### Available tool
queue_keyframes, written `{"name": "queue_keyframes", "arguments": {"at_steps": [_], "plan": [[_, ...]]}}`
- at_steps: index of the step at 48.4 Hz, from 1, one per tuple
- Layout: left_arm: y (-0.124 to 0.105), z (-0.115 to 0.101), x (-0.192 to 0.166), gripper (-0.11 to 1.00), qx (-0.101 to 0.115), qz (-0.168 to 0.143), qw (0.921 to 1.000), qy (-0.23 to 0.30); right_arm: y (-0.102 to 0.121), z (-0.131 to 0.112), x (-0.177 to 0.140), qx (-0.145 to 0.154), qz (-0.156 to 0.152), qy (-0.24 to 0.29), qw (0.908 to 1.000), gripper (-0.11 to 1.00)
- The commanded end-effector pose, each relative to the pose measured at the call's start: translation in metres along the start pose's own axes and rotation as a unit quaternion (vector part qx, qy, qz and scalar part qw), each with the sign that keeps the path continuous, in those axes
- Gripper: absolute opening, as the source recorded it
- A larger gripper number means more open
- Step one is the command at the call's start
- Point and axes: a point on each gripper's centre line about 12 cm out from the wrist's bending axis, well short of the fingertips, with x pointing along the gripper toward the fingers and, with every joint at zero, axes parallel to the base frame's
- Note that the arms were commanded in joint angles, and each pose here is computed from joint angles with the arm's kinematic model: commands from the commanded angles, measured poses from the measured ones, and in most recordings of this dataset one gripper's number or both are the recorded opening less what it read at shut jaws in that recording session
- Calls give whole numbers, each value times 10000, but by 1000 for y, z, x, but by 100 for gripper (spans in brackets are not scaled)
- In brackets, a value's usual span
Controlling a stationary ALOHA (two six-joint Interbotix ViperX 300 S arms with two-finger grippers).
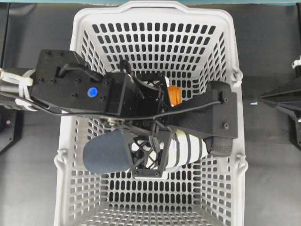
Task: Pick up the slipper from the shopping basket with the left arm.
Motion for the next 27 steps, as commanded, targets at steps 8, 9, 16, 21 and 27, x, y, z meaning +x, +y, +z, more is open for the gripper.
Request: {"name": "queue_keyframes", "arguments": {"at_steps": [8, 9, 16, 21, 27], "plan": [[1, -1, -23, 4, 152, -10, 9995, -269, 0, 5, 2, 60, -18, -77, 10000, 0], [1, -1, -23, 4, 167, -10, 9995, -269, 0, 5, 2, 68, -18, -85, 9999, 0], [1, 0, -24, 4, 205, -11, 9994, -284, 0, 6, 1, 60, -17, -92, 9999, 0], [0, 0, -24, 4, 212, -14, 9994, -284, 0, 6, 1, 60, -17, -100, 9999, 0], [1, 0, -24, 4, 205, -11, 9994, -284, 0, 5, 1, 60, -17, -77, 10000, 0]]}}
